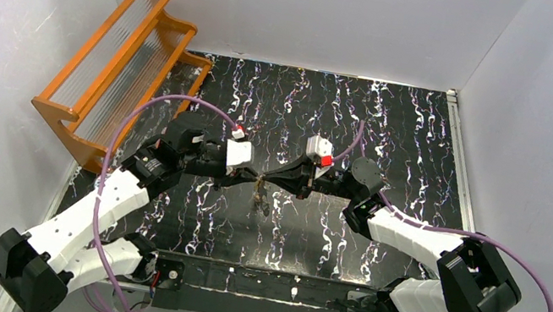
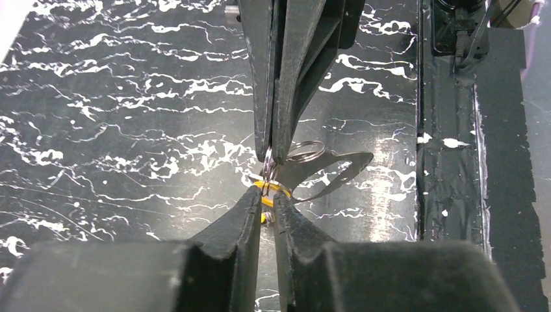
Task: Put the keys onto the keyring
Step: Adjust the key on the keyring.
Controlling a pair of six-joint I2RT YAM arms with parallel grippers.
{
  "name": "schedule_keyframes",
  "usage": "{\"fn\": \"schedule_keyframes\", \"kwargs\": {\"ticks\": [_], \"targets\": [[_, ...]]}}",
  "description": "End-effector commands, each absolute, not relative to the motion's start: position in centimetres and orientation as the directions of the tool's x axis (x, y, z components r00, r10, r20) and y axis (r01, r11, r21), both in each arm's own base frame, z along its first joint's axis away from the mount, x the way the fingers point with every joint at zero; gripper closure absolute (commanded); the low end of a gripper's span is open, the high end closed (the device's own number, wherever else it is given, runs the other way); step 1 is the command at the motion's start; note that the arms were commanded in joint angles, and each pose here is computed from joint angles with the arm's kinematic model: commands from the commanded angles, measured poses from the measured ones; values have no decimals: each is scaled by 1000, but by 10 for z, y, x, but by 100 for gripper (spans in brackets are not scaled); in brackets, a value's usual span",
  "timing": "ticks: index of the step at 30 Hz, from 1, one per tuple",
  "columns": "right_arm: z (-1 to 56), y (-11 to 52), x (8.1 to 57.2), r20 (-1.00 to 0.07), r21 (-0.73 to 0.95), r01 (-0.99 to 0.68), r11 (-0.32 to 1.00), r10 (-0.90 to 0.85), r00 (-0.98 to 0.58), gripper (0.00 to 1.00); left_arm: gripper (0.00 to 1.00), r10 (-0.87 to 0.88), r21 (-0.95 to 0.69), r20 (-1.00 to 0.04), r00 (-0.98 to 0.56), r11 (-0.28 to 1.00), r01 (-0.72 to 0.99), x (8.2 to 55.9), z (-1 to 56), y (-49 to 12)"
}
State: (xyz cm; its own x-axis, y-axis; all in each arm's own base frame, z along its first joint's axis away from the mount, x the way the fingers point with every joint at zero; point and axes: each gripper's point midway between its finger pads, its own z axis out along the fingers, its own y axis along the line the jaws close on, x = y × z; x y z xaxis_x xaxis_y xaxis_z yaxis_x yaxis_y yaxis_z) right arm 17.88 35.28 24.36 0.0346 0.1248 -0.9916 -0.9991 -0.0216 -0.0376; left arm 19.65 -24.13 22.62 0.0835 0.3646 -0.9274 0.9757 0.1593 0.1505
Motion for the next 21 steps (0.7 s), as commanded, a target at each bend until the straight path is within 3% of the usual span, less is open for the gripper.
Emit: {"fn": "schedule_keyframes", "kwargs": {"ticks": [1,2,21], "targets": [[270,351,176,-977,-108,-994,-13,187,104,99,96,370,130,-927,66,152,980,196,217,-241],[270,351,176,-977,-109,-994,-15,188,105,99,100,369,126,-927,63,150,981,195,216,-241],[270,351,176,-977,-104,-994,-18,190,99,99,100,350,98,-936,24,194,976,193,212,-239]]}}
